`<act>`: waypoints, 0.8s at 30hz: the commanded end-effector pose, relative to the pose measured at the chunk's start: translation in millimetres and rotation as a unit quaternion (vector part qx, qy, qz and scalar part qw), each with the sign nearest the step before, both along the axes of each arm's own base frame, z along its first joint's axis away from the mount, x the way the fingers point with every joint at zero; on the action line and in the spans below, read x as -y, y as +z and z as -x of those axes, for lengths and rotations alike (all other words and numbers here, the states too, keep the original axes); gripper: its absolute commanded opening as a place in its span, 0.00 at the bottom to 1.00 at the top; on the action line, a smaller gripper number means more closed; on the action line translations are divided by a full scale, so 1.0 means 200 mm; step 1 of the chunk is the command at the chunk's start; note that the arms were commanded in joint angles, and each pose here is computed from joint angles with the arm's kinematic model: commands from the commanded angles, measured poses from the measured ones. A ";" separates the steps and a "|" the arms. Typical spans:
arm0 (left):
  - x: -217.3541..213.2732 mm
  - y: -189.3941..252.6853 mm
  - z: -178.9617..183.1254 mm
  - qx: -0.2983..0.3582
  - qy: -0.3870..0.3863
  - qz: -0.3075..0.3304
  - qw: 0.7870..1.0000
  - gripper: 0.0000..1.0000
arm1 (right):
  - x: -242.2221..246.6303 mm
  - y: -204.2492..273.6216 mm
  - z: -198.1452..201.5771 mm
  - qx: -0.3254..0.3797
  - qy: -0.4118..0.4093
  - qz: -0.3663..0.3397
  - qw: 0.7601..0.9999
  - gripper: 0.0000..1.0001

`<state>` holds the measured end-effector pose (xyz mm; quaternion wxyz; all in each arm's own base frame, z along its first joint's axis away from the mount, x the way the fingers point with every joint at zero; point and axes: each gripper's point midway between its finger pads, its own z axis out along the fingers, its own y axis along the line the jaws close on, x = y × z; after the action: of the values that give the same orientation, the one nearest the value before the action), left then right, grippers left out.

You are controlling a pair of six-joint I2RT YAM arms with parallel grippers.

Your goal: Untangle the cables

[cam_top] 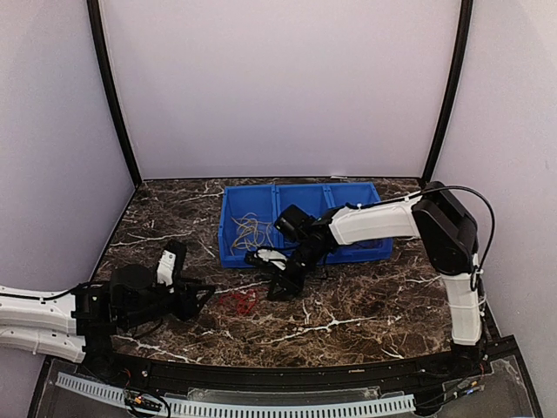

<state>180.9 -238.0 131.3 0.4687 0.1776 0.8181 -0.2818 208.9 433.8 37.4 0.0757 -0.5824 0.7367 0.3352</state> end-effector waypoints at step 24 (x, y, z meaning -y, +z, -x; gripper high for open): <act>0.08 -0.13 -0.04 -0.062 -0.041 0.081 0.994 0.53 | 0.05 1.34 0.04 0.282 0.082 -0.212 0.932 0.00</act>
<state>192.3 -235.5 70.4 0.3876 0.1228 0.8577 -0.3146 202.6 423.7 242.3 0.3014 -0.6794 0.5899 0.3156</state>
